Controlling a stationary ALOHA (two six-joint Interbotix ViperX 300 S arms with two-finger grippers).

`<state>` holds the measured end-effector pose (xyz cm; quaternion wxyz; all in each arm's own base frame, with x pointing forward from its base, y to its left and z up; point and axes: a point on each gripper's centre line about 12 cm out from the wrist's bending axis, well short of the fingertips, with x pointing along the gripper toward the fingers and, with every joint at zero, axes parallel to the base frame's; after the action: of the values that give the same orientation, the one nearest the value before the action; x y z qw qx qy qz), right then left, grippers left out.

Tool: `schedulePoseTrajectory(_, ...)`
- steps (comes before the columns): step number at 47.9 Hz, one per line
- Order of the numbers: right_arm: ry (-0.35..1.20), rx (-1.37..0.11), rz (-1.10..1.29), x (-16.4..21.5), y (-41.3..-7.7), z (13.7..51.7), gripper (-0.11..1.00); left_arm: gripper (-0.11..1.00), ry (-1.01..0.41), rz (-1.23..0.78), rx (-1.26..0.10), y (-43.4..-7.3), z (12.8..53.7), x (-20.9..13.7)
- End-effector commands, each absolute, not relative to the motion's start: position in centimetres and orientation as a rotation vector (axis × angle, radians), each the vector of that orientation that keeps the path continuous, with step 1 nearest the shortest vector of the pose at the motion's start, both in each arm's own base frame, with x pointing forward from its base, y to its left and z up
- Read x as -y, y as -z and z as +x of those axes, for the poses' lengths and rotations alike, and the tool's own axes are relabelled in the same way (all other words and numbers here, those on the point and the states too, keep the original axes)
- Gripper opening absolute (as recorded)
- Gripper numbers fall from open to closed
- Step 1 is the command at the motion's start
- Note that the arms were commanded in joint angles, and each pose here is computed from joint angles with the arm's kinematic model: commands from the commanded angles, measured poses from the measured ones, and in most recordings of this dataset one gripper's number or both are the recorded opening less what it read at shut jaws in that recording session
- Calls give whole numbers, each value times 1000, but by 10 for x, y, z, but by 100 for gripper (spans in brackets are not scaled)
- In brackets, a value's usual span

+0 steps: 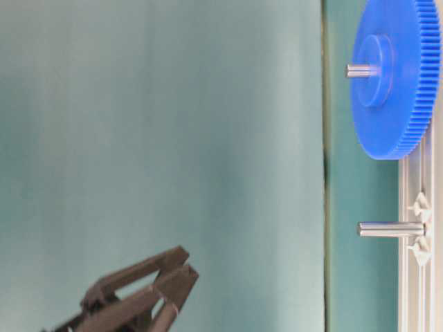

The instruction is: Insert the large gear onto the shaft.

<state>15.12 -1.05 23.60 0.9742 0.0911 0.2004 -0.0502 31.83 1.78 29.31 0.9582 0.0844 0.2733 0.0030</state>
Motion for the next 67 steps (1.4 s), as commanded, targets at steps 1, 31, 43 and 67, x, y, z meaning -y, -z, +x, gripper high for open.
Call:
schedulePoseTrajectory(1, 101, -398, 194, 10, -239, 153, 67, 88, -1, 176, -504, -303, 311, -14)
schedulePoseTrajectory(31, 102, -396, 189, 10, -237, 151, 67, 87, 10, 185, -436, -291, 273, -8)
schedulePoseTrajectory(43, 102, -398, 188, 10, -236, 150, 67, 87, 7, 192, -379, -292, 258, -8)
schedulePoseTrajectory(67, 103, -404, 188, 10, -230, 150, 67, 87, 2, 182, -358, -279, 236, -7)
